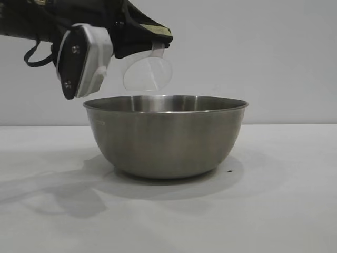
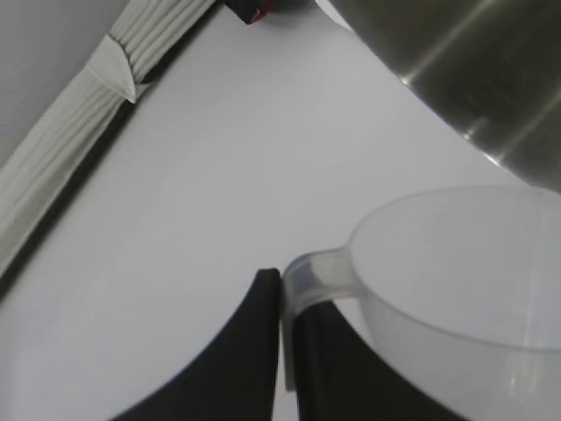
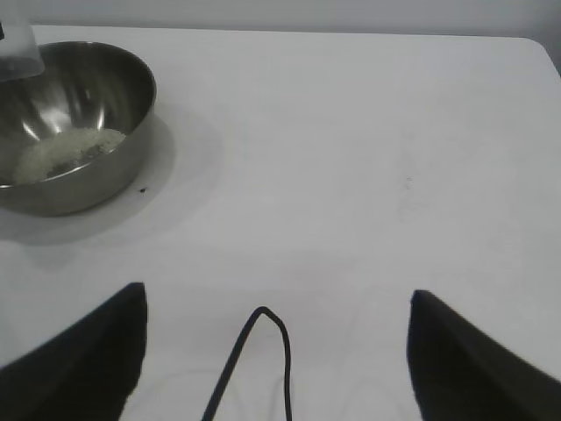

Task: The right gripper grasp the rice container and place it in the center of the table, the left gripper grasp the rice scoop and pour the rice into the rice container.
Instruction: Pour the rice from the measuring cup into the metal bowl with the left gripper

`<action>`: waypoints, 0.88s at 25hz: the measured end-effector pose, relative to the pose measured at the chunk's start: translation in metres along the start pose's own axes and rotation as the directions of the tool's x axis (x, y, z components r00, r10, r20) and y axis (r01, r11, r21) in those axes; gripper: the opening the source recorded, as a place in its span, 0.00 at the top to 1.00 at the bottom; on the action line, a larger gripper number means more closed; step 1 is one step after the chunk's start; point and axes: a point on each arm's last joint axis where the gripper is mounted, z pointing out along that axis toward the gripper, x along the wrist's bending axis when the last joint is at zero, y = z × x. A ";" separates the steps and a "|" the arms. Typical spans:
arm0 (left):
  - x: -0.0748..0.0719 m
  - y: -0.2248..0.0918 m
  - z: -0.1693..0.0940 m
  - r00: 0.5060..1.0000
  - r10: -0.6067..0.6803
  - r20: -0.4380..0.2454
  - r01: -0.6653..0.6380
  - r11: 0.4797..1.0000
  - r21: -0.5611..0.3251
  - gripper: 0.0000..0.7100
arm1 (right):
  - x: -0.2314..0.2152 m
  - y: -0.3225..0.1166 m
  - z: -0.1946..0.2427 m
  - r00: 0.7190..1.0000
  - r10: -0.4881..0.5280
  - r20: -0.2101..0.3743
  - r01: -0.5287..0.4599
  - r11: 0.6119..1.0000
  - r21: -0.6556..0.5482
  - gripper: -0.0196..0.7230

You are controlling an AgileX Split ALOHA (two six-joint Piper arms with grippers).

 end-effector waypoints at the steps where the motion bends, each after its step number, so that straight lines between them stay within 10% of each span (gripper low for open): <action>1: 0.000 0.000 0.000 1.000 0.001 -0.001 -0.001 1.000 -0.002 1.00 | 0.000 0.000 0.000 1.000 0.000 0.000 0.000 1.000 0.000 0.24; 16: -0.006 -0.009 0.000 0.978 -0.206 0.042 0.200 0.973 0.111 1.00 | 0.000 0.000 0.000 1.000 0.000 -0.001 0.000 1.000 0.000 0.24; 22: -0.017 -0.023 -0.005 0.827 -0.563 0.005 0.532 0.785 0.319 1.00 | 0.000 0.000 0.000 1.000 0.000 -0.001 0.000 1.000 0.000 0.24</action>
